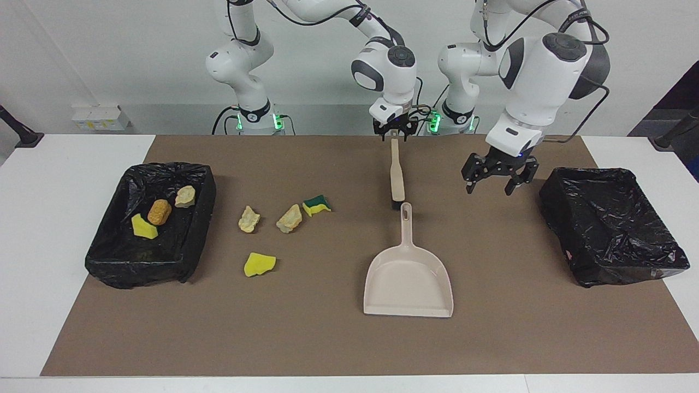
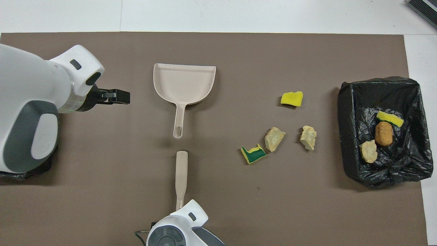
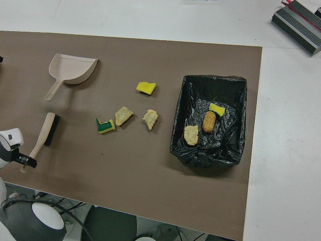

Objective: Sweep and dump trash in bin
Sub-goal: 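Reach the left gripper to the dustpan while the right gripper reaches the brush, then grasp the dustpan with the left gripper while the right gripper grasps the brush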

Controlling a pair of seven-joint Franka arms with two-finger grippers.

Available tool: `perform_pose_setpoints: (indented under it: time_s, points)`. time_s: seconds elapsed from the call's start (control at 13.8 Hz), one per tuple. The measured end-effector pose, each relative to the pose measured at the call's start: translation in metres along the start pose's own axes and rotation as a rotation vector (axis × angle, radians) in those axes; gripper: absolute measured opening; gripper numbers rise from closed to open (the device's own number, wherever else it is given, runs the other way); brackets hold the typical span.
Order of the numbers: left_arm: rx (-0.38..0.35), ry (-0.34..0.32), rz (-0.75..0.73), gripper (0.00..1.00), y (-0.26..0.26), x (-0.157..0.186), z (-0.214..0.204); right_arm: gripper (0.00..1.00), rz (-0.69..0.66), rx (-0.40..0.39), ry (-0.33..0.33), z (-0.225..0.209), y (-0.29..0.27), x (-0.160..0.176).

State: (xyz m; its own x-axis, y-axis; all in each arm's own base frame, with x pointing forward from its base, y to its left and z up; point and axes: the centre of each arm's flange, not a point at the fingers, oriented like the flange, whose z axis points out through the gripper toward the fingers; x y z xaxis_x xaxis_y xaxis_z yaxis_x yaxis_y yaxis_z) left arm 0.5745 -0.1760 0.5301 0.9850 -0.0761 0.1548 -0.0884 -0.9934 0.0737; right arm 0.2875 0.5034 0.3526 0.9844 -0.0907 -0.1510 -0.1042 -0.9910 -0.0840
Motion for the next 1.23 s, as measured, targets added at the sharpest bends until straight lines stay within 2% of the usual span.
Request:
perform_pose_setpoints:
  time_s: [0.29, 0.36, 0.51, 0.65, 1.09, 1.23]
  points:
    - [-0.015, -0.032, -0.062, 1.00, 0.068, 0.000, 0.072, 0.63, 0.035, 0.035, -0.006, 0.002, 0.000, 0.009]
    - [-0.015, -0.038, -0.073, 1.00, 0.087, -0.003, 0.094, 0.52, 0.039, 0.036, -0.009, 0.002, 0.001, 0.010]
    - [-0.015, -0.068, -0.062, 1.00, 0.109, -0.009, 0.127, 0.48, 0.044, 0.038, -0.012, 0.002, 0.001, 0.011]
    - [-0.015, -0.087, -0.052, 1.00, 0.118, -0.013, 0.147, 0.26, 0.051, 0.038, -0.012, 0.002, 0.003, 0.014]
    - [-0.004, -0.121, -0.017, 1.00, 0.120, -0.027, 0.175, 0.26, 0.075, 0.043, -0.010, 0.000, 0.008, 0.025]
    - [-0.001, -0.131, -0.012, 1.00, 0.120, -0.032, 0.182, 0.26, 0.123, 0.039, -0.013, -0.004, 0.015, 0.035]
